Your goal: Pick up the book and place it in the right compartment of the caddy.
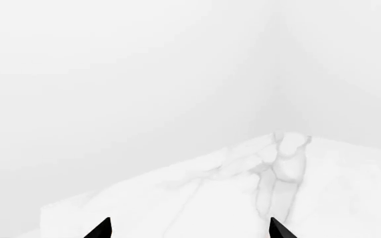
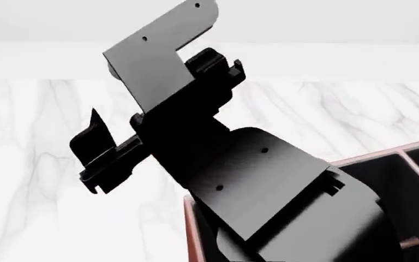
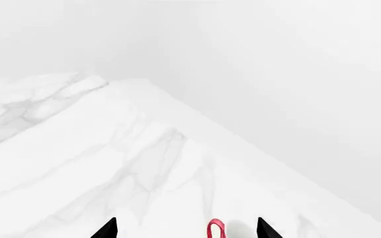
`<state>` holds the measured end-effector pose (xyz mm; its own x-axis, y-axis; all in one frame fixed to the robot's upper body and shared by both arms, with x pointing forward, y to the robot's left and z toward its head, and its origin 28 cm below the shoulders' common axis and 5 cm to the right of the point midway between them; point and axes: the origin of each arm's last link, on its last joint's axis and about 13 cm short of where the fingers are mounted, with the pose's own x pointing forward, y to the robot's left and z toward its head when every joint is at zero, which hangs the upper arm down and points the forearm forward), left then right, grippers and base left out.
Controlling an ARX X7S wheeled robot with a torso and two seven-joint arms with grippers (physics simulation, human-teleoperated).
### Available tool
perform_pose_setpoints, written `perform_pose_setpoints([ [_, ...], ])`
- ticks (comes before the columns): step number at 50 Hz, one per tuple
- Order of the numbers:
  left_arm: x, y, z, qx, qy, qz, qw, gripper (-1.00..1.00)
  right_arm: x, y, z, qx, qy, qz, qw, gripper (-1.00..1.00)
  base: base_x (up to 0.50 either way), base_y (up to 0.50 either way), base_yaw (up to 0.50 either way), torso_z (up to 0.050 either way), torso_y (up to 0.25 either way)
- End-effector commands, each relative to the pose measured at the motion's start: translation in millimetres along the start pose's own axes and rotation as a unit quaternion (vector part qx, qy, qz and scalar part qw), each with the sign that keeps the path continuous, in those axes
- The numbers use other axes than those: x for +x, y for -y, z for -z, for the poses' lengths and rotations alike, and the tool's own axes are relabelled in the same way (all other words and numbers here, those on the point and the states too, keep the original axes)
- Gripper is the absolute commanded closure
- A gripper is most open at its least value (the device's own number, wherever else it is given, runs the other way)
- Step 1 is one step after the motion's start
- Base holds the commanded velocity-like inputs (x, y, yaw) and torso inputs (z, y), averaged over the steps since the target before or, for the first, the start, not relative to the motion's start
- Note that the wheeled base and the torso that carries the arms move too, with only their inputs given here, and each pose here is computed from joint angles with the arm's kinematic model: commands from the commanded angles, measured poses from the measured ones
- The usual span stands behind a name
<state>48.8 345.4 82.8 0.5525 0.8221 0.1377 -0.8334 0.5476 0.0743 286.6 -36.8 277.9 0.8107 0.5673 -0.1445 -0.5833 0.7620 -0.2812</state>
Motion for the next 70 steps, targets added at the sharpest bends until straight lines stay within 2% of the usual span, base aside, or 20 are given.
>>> perform_pose_setpoints([
  [1, 0.3, -0.6, -0.2, 0.0, 0.001, -0.001, 1.0, -1.0, 2.9, -28.2, 5.3, -0.08, -0.091, -0.232, 0.965, -1.0, 0.0, 0.0, 0.0, 0.0, 0.0],
  [10, 0.0, -2.0, -1.5, -0.001, 0.002, -0.003, 1.0, -1.0, -5.1, -39.8, 2.3, -0.097, -0.065, -0.311, 0.943, -1.0, 0.0, 0.0, 0.0, 0.0, 0.0],
  [11, 0.0, -1.7, -1.2, -0.001, 0.002, -0.003, 1.0, -1.0, -7.0, -42.5, 2.3, -0.111, -0.074, -0.326, 0.936, -1.0, 0.0, 0.0, 0.0, 0.0, 0.0],
  [14, 0.0, -1.4, -1.2, -0.001, 0.002, -0.003, 1.0, -1.0, -8.2, -46.6, 4.2, -0.127, -0.066, -0.335, 0.931, -1.0, 0.0, 0.0, 0.0, 0.0, 0.0],
  [18, -0.1, -2.7, -1.6, -0.001, 0.002, -0.004, 1.0, -1.0, -11.3, -51.7, 5.8, -0.141, -0.063, -0.372, 0.915, -1.0, 0.0, 0.0, 0.0, 0.0, 0.0],
  [23, -0.1, -2.8, -2.1, -0.001, 0.003, -0.004, 1.0, -1.0, -13.5, -55.9, 5.7, -0.155, -0.071, -0.396, 0.902, -1.0, 0.0, 0.0, 0.0, 0.0, 0.0],
  [43, 0.1, -1.0, -2.7, 0.001, 0.004, -0.001, 1.0, -1.0, -3.7, -53.3, 17.4, -0.145, -0.079, -0.393, 0.905, -1.0, 0.0, 0.0, 0.0, 0.0, 0.0],
  [55, -0.5, -1.2, -3.6, 0.001, 0.005, -0.001, 1.0, -1.0, 16.2, -67.1, 39.9, -0.149, -0.111, -0.405, 0.895, -1.0, 0.0, 0.0, 0.0, 0.0, 0.0],
  [70, -0.5, 0.0, -3.4, 0.001, 0.005, 0.0, 1.0, -1.0, 40.6, -71.4, 59.2, -0.142, -0.134, -0.421, 0.886, -1.0, 0.0, 0.0, 0.0, 0.0, 0.0],
])
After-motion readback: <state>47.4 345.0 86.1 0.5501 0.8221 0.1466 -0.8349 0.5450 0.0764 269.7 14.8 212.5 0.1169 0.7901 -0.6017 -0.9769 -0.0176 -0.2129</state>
